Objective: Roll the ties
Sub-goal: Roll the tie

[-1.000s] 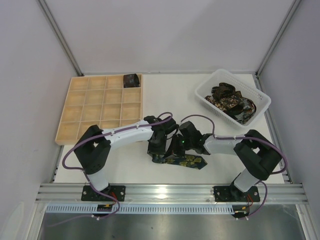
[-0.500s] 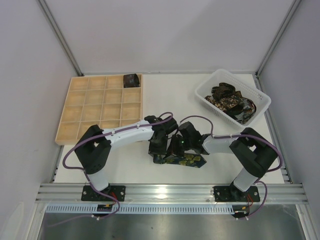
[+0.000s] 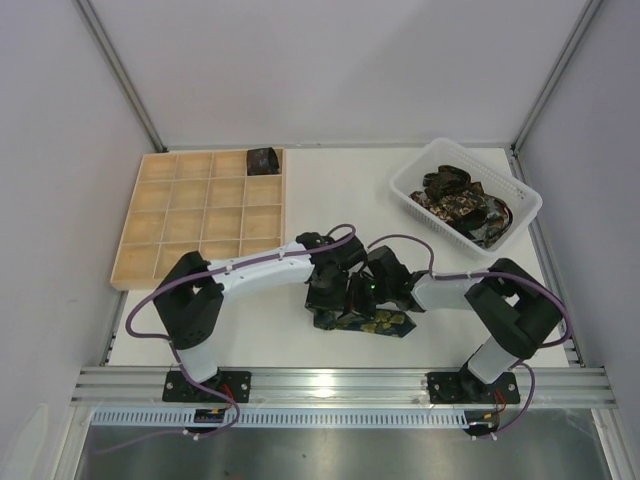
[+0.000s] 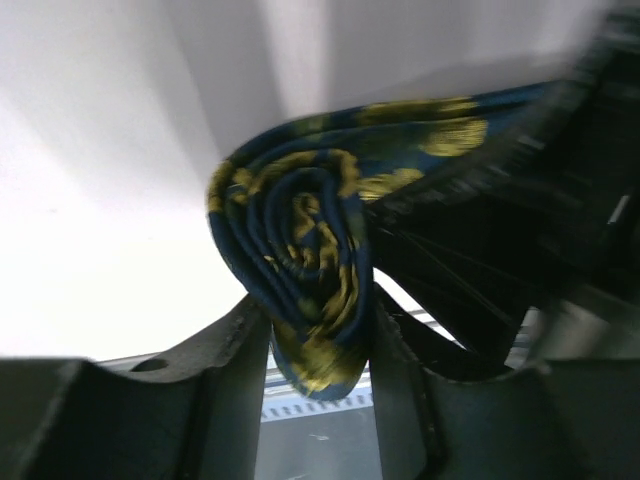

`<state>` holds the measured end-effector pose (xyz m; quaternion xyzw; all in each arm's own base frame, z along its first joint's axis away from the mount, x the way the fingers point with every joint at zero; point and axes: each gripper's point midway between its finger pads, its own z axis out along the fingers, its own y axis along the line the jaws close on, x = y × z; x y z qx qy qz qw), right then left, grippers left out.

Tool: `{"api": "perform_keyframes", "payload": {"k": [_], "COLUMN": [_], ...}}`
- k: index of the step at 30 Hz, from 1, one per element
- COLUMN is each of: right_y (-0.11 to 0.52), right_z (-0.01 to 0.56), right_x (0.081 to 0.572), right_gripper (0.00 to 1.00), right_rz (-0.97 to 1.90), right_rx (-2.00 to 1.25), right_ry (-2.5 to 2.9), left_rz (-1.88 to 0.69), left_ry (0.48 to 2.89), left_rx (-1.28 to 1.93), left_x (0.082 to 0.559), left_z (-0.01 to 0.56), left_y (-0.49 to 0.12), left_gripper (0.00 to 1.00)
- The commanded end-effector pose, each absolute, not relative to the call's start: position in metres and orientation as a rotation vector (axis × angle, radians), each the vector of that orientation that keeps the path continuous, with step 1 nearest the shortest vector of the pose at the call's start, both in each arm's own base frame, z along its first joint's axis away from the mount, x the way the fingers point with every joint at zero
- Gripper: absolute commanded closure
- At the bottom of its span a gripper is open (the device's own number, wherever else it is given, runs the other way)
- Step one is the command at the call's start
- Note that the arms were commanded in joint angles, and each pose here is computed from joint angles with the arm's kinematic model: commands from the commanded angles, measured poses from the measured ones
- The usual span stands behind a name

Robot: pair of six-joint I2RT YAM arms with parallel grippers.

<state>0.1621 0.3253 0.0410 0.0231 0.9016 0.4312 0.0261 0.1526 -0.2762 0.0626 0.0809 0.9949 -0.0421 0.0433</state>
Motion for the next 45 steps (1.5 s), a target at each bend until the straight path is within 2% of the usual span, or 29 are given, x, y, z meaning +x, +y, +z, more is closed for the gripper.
{"api": "perform_keyframes", "payload": {"k": [1, 4, 6, 13, 19, 25, 28, 30, 33, 40, 45], "right_y": [0.316, 0.314, 0.313, 0.304, 0.278, 0.244, 0.222, 0.211, 0.200, 0.223, 0.232], "right_z": [0.037, 0.035, 0.034, 0.034, 0.042, 0.057, 0.062, 0.064, 0.068, 0.092, 0.095], "right_x": [0.162, 0.160, 0.159, 0.159, 0.150, 0.155, 0.158, 0.160, 0.162, 0.162, 0.168], "right_gripper": [1.00, 1.00, 1.00, 1.00, 0.95, 0.94, 0.93, 0.93, 0.94, 0.90, 0.87], "right_rz": [1.290, 1.288, 1.288, 1.252, 1.084, 0.965, 0.924, 0.905, 0.926, 1.191, 1.240], "right_rx": [0.074, 0.075, 0.070, 0.089, 0.124, 0.144, 0.164, 0.170, 0.166, 0.098, 0.092], "right_ry": [2.787, 2.795, 2.799, 2.814, 2.877, 2.856, 2.841, 2.830, 2.813, 2.742, 2.742], "left_rz": [-0.479, -0.499, -0.517, -0.527, -0.514, -0.515, -0.554, -0.579, -0.654, -0.772, -0.835], "left_ry": [2.926, 2.914, 2.933, 2.966, 2.977, 2.957, 2.932, 2.909, 2.864, 2.815, 2.740], "left_rx": [0.249, 0.255, 0.249, 0.261, 0.244, 0.242, 0.259, 0.274, 0.297, 0.327, 0.333], "left_x": [0.163, 0.163, 0.159, 0.154, 0.148, 0.151, 0.154, 0.156, 0.157, 0.148, 0.148], "left_z": [0.100, 0.103, 0.100, 0.080, 0.067, 0.065, 0.068, 0.070, 0.081, 0.098, 0.120], "left_y": [-0.346, -0.354, -0.356, -0.358, -0.351, -0.353, -0.359, -0.362, -0.368, -0.364, -0.361], "left_gripper": [0.54, 0.48, 0.47, 0.50, 0.52, 0.52, 0.49, 0.42, 0.35, 0.35, 0.34]}}
